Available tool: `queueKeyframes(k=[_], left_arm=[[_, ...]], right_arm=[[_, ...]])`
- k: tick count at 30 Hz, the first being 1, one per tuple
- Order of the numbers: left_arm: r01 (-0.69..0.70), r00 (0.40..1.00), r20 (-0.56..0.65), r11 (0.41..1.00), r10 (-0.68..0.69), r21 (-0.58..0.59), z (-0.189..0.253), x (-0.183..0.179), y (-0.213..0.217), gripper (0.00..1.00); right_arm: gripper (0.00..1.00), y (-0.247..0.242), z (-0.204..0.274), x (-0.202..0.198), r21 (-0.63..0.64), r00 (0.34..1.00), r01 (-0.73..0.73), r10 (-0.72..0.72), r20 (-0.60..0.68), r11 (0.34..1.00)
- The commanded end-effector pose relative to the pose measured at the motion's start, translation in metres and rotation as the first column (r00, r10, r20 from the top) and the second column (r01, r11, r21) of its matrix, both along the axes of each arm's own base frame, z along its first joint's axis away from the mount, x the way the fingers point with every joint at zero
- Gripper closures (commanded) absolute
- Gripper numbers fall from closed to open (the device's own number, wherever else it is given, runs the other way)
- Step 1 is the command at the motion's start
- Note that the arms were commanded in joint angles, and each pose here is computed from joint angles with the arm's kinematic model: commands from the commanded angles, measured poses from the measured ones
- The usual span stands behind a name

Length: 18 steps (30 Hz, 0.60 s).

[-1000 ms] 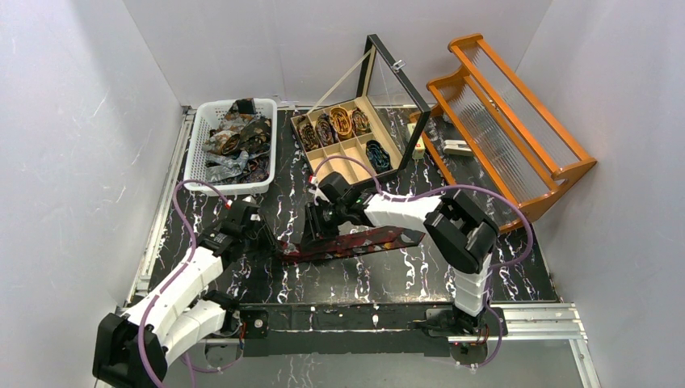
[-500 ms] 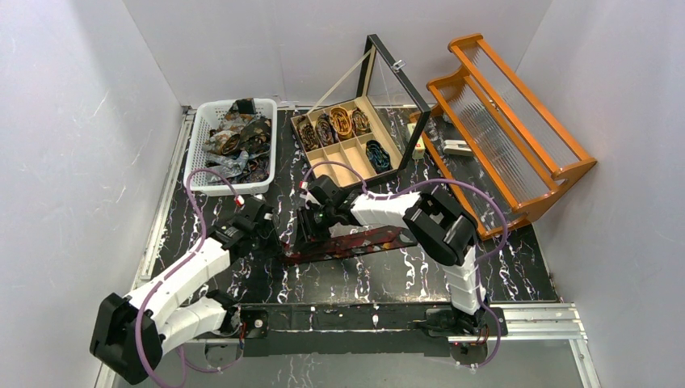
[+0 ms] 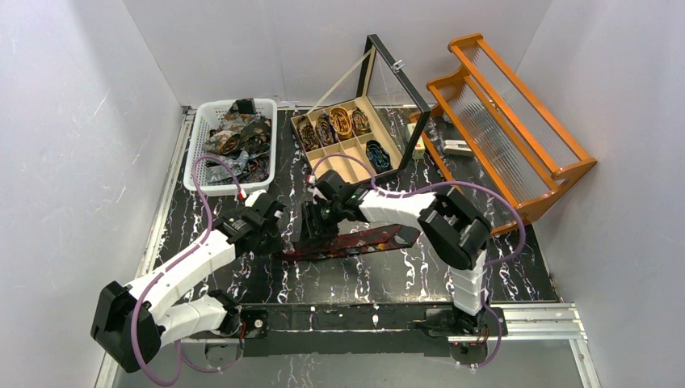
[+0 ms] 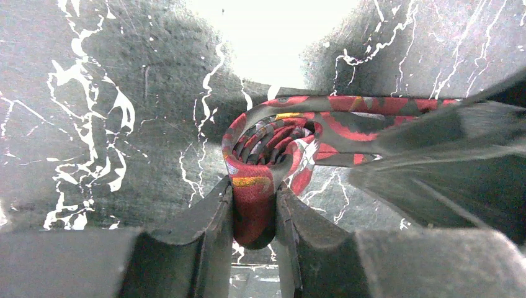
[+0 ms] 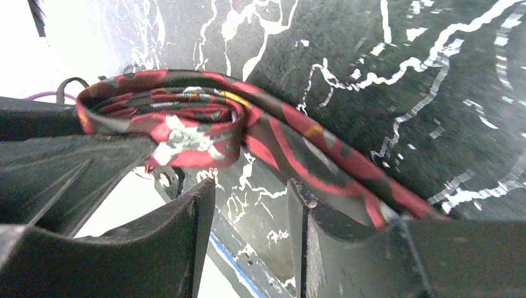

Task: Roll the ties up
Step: Roll the tie at the center of the board.

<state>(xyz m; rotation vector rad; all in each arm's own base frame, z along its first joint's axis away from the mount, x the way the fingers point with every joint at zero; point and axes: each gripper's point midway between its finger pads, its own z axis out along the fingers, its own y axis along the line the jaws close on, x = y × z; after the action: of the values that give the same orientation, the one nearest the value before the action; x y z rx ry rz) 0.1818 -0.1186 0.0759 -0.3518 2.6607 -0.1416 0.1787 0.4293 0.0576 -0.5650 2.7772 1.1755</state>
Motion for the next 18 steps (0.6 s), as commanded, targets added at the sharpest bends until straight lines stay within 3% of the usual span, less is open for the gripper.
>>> queueKeyframes(k=[1,18], left_arm=[[-0.031,0.999,0.025,0.993,0.029,0.116,0.010,0.002,0.015,0.89],[-0.006,0.996,0.077,0.892,-0.033,0.453,0.022,0.008,0.002,0.90]], right_arm=[[0.45,-0.019,0.035,0.019,0.029,0.992,0.059,-0.062,0.112,0.998],[0.35,-0.085,0.038,0.058,-0.003,0.920,0.345,-0.337,0.200,0.939]])
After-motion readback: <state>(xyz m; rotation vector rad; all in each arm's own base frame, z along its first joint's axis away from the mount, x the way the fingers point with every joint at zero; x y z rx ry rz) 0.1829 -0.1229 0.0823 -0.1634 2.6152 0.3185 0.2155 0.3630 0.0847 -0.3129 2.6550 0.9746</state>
